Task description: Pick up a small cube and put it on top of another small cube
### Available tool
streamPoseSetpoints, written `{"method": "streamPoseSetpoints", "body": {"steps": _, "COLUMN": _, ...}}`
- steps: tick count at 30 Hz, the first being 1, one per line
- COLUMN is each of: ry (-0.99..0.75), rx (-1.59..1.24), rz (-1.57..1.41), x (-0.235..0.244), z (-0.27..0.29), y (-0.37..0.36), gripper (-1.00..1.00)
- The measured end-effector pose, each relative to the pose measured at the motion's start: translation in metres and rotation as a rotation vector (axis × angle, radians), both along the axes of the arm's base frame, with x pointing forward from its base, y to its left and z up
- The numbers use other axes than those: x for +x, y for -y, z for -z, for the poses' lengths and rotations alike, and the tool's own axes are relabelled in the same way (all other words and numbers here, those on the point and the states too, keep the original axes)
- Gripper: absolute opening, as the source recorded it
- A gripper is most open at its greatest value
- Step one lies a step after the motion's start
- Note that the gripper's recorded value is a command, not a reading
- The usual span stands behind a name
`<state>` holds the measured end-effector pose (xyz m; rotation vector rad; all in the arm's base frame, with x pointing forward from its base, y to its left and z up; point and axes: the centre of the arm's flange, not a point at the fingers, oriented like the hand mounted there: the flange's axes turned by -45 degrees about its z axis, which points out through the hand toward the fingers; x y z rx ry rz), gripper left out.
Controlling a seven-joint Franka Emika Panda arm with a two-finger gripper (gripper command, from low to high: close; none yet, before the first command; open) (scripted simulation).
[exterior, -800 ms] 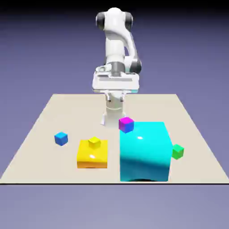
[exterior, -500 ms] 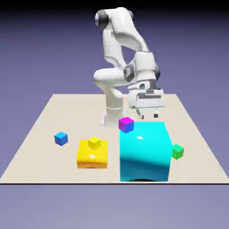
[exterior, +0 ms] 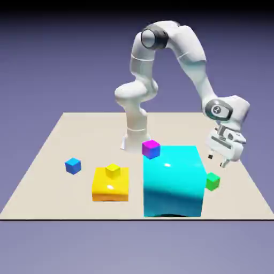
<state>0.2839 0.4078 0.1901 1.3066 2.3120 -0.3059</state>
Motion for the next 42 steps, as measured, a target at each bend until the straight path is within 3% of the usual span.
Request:
{"method": "streamPoseSetpoints", "body": {"steps": 2, "ry": 0.005, "rx": -0.097, "rz": -0.113, "x": -0.012, "z": 0.021, "y": -0.011, "gripper": 0.0}}
{"method": "streamPoseSetpoints", "body": {"steps": 4, "ry": 0.029, "rx": -0.103, "rz": -0.089, "x": 0.005, "z": 0.019, "y": 0.0, "gripper": 0.0}}
{"method": "streamPoseSetpoints", "body": {"steps": 7, "ry": 0.03, "rx": -0.102, "rz": -0.088, "x": 0.02, "z": 0.068, "y": 0.018, "gripper": 0.0}}
{"method": "streamPoseSetpoints", "body": {"steps": 8, "ry": 0.029, "rx": -0.103, "rz": -0.089, "x": 0.022, "z": 0.08, "y": 0.023, "gripper": -1.0}}
{"method": "streamPoseSetpoints", "body": {"steps": 10, "ry": 0.028, "rx": -0.103, "rz": -0.088, "x": 0.022, "z": 0.08, "y": 0.023, "gripper": -1.0}}
{"method": "streamPoseSetpoints", "body": {"steps": 14, "ry": 0.018, "rx": -0.108, "rz": -0.075, "x": 0.012, "z": 0.021, "y": 0.004, "gripper": -1.0}}
{"method": "streamPoseSetpoints", "body": {"steps": 26, "ry": 0.117, "rx": -0.348, "rz": -0.367, "x": 0.165, "z": -0.095, "y": 0.037, "gripper": -1.0}}
{"method": "streamPoseSetpoints", "body": {"steps": 29, "ry": 0.135, "rx": -0.416, "rz": -0.19, "x": 0.226, "z": -0.137, "y": 0.117, "gripper": -1.0}}
{"method": "streamPoseSetpoints", "body": {"steps": 34, "ry": 0.057, "rx": -0.359, "rz": 0.332, "x": 0.271, "z": -0.132, "y": 0.298, "gripper": -1.0}}
{"method": "streamPoseSetpoints", "body": {"steps": 42, "ry": -0.044, "rx": -0.216, "rz": 1.173, "x": 0.224, "z": -0.086, "y": 0.53, "gripper": -1.0}}
